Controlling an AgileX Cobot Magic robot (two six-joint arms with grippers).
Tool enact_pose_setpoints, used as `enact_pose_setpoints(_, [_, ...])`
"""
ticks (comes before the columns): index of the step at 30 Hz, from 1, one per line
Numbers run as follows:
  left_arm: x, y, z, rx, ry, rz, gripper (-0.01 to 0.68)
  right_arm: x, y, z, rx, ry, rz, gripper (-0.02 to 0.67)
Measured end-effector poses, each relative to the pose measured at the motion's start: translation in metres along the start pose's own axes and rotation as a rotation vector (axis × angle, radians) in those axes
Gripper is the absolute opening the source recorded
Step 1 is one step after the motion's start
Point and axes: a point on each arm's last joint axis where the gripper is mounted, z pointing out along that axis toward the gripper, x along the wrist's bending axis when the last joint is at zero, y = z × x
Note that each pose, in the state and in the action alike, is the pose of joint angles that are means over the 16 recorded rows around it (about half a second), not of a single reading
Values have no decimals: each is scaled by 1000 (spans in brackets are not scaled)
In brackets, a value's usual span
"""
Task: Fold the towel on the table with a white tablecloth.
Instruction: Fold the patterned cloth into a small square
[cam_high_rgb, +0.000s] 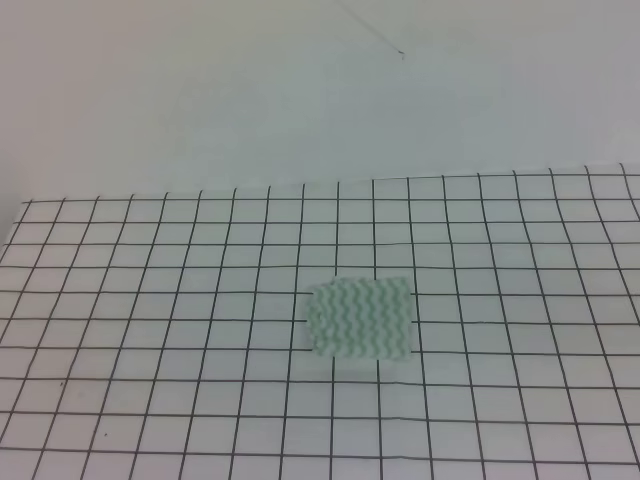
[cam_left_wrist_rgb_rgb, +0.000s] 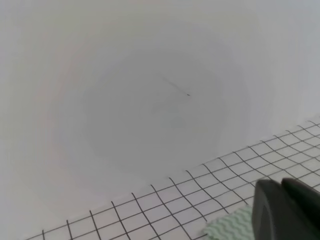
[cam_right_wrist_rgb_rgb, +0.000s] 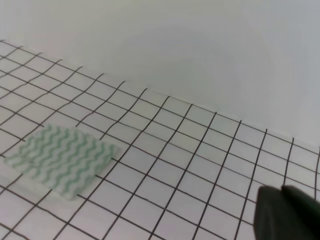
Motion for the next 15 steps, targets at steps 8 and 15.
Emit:
enact_pose_setpoints(8, [12, -41, 5, 87, 149, -18, -1, 0, 0, 0, 0, 0, 8, 11])
enact_pose_setpoints(15, [20, -98, -1, 163, 308, -93, -1, 0, 0, 0, 0, 0, 16, 11])
